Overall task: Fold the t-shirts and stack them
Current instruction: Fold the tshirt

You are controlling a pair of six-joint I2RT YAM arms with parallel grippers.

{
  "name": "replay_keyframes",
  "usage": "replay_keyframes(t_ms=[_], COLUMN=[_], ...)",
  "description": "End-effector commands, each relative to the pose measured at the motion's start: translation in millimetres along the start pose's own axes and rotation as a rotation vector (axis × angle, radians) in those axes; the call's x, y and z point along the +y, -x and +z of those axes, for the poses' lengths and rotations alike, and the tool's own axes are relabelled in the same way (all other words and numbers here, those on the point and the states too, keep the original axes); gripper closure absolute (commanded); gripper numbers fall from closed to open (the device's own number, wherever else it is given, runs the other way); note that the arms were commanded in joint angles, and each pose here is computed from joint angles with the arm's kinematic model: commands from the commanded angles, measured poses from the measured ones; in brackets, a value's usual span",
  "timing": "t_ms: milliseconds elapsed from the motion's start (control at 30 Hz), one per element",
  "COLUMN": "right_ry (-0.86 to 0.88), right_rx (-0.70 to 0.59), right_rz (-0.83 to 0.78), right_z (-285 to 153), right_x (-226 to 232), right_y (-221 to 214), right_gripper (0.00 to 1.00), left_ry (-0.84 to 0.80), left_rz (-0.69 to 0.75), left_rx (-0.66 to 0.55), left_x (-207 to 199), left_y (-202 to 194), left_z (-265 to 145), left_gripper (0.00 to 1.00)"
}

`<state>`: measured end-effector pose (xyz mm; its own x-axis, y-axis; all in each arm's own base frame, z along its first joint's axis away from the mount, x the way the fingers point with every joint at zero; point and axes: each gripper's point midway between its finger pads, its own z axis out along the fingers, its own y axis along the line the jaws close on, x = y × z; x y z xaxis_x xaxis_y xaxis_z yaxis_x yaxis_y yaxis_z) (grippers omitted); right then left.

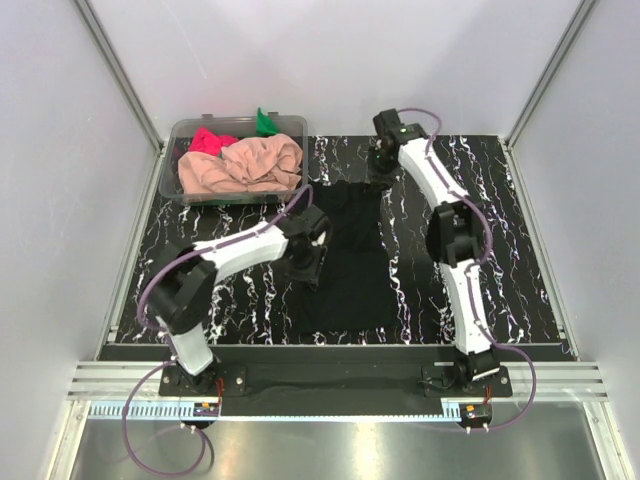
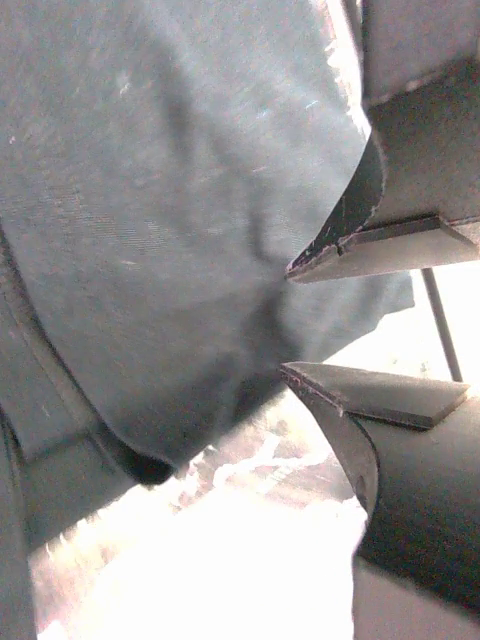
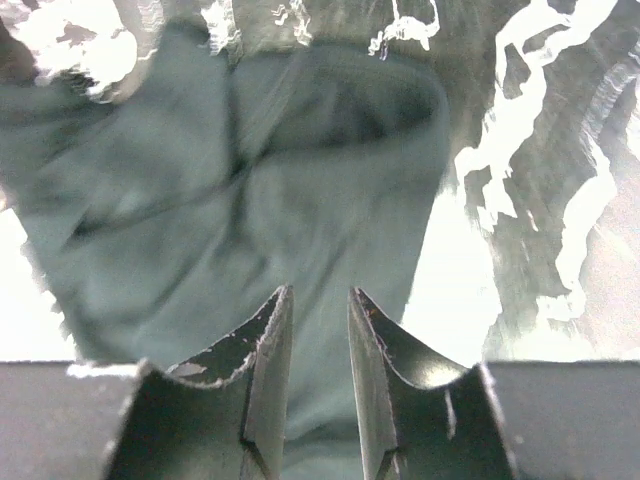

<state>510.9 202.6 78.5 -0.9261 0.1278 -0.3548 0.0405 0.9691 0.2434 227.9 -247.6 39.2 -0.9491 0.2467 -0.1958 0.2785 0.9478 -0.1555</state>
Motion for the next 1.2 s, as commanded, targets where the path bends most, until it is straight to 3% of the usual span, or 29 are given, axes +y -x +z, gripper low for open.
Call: replay_keyframes(t_ms=[0,33,100,167,200,233,300,333,700,833,1167], right_ry=[0.087,0.041,0.08,0.12,0.189,0.175,0.228,0.211,0.324,0.338,0.318], right_rx=[-0.179,-0.082,-0.057,-0.049,-0.123,-0.06,-0.108,-0.06,0.027,0.07,0.145], right_rz=[-0.036,-0.01,0.003,0.081,0.09,0.137,0.154,0.182,0.275,0.309,0.329], right_z=[-143,-133,-149,-171,-206,-192,-219,-213,-236,-228,-203], right_x=[17,1,-3,-15,-13,-26,-30,-38,-40,-42,-51], right_y=[14,-21,-54,-110,-124,-160,-186,-209,-278,-294,-318], right_gripper=[0.64,0.64,0.64,0.63,0.62,0.62,0.62,0.62,0.61,0.61,0.6], left_ry=[-0.121,-0.132,-0.158,-0.197,-0.213,-0.251,-0.298,-0.308,-0.42,-0.432,-0.46], left_rz=[-0.051,-0.065,-0.103,-0.147,-0.163,-0.169,-0.186,-0.19,-0.282,-0.329,-0.309], left_rx=[-0.058,-0.069,-0.092,-0.118,-0.132,-0.136,-0.156,-0.157,-0.166,-0.12,-0.102], left_x=[-7,-6,-5,-2,-2,-5,-8,-9,-16,-13,-25], left_y=[-4,-8,-20,-40,-44,-51,-61,-65,-87,-102,-89], left_z=[-51,-56,-67,-80,-83,-89,-99,-100,-101,-81,-64], left_gripper=[0.56,0.55,0.48,0.48,0.47,0.46,0.46,0.46,0.39,0.39,0.4])
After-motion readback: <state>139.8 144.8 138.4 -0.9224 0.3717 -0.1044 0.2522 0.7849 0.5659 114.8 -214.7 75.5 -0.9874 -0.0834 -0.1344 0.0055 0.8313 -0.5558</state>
